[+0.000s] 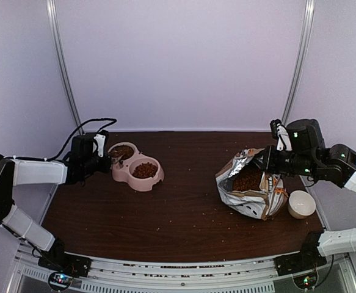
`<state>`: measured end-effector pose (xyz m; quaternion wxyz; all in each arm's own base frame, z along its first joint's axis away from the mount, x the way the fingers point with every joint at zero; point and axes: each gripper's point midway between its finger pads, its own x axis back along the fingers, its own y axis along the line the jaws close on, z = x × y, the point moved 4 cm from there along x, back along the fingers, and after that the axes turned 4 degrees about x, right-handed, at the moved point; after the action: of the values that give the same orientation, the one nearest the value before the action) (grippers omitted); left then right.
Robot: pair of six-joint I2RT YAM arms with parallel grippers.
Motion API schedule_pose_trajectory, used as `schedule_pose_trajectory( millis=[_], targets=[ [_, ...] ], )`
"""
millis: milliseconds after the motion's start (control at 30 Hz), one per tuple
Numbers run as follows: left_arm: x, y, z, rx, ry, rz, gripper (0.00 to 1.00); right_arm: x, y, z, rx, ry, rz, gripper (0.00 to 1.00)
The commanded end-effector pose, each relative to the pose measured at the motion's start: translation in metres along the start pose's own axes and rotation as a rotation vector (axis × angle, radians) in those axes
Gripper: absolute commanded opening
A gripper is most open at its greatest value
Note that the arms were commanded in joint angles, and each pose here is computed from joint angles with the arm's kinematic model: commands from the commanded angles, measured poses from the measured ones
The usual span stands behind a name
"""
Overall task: Serve the pet food
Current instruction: Place the pet food in the pet food bowl.
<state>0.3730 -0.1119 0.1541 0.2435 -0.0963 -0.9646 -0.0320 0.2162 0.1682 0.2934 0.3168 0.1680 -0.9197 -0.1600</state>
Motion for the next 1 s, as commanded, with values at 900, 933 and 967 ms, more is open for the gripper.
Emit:
schedule_pose_trajectory(
  millis=[900, 933, 967],
  targets=[
    [0.008, 0.004, -0.034, -0.035, 0.023, -0.019, 0.00, 0.007, 0.002, -0.018, -0.043, -0.090, -0.025, 0.00],
    [0.008, 0.004, -0.034, -0.038, 0.027, -0.017, 0.00, 0.007, 0.002, -0.018, -0.043, -0.088, -0.024, 0.00],
    [0.008, 0.004, -0.035, -0.041, 0.030, -0.017, 0.00, 0.007, 0.002, -0.018, -0.043, -0.089, -0.025, 0.00]
  ],
)
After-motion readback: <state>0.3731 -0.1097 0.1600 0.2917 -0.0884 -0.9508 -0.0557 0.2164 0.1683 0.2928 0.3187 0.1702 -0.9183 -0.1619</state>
